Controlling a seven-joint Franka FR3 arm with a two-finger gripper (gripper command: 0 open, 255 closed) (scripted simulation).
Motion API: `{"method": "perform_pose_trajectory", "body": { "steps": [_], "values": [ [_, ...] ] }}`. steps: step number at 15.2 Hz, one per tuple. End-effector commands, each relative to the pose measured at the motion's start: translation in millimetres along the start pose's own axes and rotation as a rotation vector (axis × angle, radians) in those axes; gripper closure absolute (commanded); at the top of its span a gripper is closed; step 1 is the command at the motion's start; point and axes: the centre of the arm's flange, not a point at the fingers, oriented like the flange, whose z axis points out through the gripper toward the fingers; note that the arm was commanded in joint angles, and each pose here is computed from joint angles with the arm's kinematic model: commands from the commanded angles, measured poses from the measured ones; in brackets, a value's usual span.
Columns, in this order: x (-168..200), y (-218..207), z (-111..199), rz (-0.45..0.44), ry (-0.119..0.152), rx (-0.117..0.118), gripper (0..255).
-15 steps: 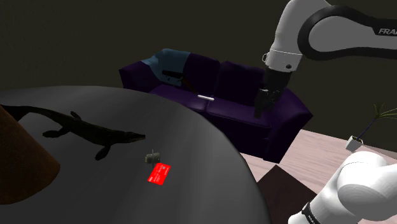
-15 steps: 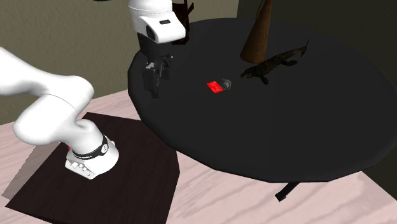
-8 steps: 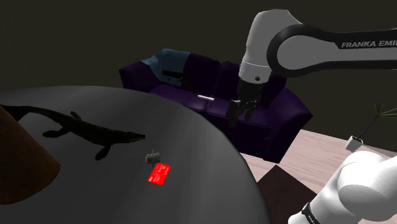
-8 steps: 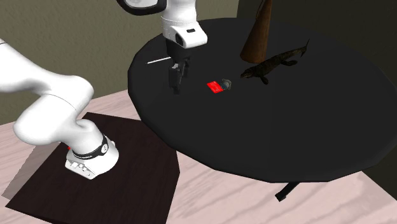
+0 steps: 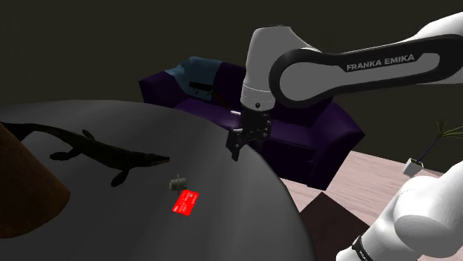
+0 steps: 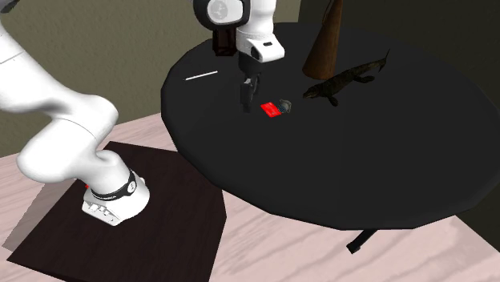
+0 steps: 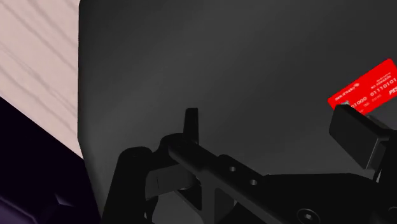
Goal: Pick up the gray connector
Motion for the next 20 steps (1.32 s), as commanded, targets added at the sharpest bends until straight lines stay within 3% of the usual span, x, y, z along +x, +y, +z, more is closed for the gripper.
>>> {"method": "perform_pose_trajectory", "body": {
  "steps": [1,15,20],
  "values": [
    [11.6,-21.1,13.3,0.014,0.001,0.003,0],
    [95.7,-167.7,84.4,0.100,0.007,0.012,0],
    [100.6,-175.1,108.7,0.104,0.007,0.012,0]
  ]
}}
